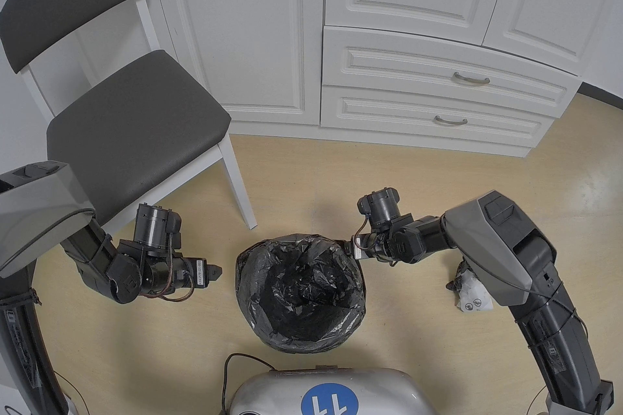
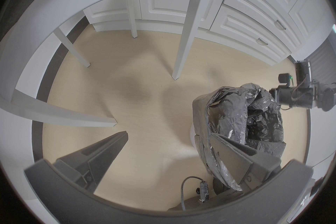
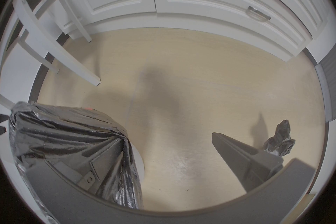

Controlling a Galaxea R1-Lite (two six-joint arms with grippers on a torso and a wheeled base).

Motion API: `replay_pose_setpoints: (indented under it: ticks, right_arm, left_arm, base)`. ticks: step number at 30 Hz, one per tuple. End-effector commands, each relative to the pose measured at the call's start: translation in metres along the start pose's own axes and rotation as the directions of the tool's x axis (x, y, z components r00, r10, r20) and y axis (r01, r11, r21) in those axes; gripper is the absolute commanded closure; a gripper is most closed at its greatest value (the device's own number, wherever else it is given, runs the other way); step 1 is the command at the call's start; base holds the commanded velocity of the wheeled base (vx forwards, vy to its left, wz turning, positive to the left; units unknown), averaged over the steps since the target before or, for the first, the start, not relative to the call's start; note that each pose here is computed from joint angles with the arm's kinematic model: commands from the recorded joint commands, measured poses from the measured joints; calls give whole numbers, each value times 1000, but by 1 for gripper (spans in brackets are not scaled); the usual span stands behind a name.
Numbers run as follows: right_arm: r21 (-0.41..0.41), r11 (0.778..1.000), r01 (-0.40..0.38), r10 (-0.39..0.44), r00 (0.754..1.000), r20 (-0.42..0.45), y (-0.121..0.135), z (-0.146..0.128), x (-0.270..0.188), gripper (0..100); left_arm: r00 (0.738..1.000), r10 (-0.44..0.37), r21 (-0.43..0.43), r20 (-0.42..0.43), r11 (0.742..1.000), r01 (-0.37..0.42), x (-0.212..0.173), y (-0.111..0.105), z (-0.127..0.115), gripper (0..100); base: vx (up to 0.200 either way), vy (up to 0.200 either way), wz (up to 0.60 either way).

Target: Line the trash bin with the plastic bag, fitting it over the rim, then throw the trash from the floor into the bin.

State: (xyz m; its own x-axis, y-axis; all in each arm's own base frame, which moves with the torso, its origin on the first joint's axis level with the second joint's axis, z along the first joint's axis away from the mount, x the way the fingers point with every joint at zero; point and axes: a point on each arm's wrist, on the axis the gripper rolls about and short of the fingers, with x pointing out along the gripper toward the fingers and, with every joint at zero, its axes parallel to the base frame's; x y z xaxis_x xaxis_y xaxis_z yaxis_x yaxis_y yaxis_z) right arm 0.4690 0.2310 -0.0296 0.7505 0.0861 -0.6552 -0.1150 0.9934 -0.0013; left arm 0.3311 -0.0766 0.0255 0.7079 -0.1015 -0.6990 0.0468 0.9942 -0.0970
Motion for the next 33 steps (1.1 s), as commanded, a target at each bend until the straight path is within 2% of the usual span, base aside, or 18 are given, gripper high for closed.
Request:
replay_pose_setpoints:
  ticks: [1, 2, 7, 12, 15, 18, 25, 28, 33]
  right_arm:
    - [25, 1000, -7, 6, 999, 54, -10, 37, -52, 0]
    - [25, 1000, -7, 6, 999, 54, -10, 37, -52, 0]
    - [29, 1000, -6, 4, 997, 73, -21, 52, -111, 0]
    - [41, 999, -15, 12, 997, 77, -24, 52, -144, 0]
    - [68, 997, -25, 20, 998, 63, -25, 44, -165, 0]
    - [107, 994, -22, 16, 998, 53, -34, 24, -181, 0]
    - [151, 988, -16, -1, 994, 112, -59, -27, -156, 0]
    - [162, 987, -6, -18, 990, 143, -73, -37, -140, 0]
    - [162, 987, 10, -30, 992, 121, -90, -42, -120, 0]
  left_arm:
    - [1000, -2, 1, -10, 1000, 2, 3, -1, -2, 0]
    - [1000, -2, 1, -10, 1000, 2, 3, -1, -2, 0]
    - [1000, -1, 2, -25, 1000, 1, 8, -1, -6, 0]
    - [996, -18, 4, -83, 1000, 19, 35, -2, -22, 0]
    - [994, -47, -1, -97, 999, 47, 47, -2, -30, 0]
    - [995, -69, -4, -77, 998, 69, 58, -3, -33, 0]
    - [994, -68, -11, -86, 998, 67, 79, -9, -39, 0]
    - [993, -63, -6, -99, 998, 62, 89, -11, -44, 0]
    - [990, -54, -3, -128, 999, 54, 94, -12, -42, 0]
  base:
    - [0, 0, 0]
    - [0, 0, 0]
    - [0, 0, 0]
    - [0, 0, 0]
    - [0, 0, 0]
    - [0, 0, 0]
    - [0, 0, 0]
    - [0, 0, 0]
    - [0, 0, 0]
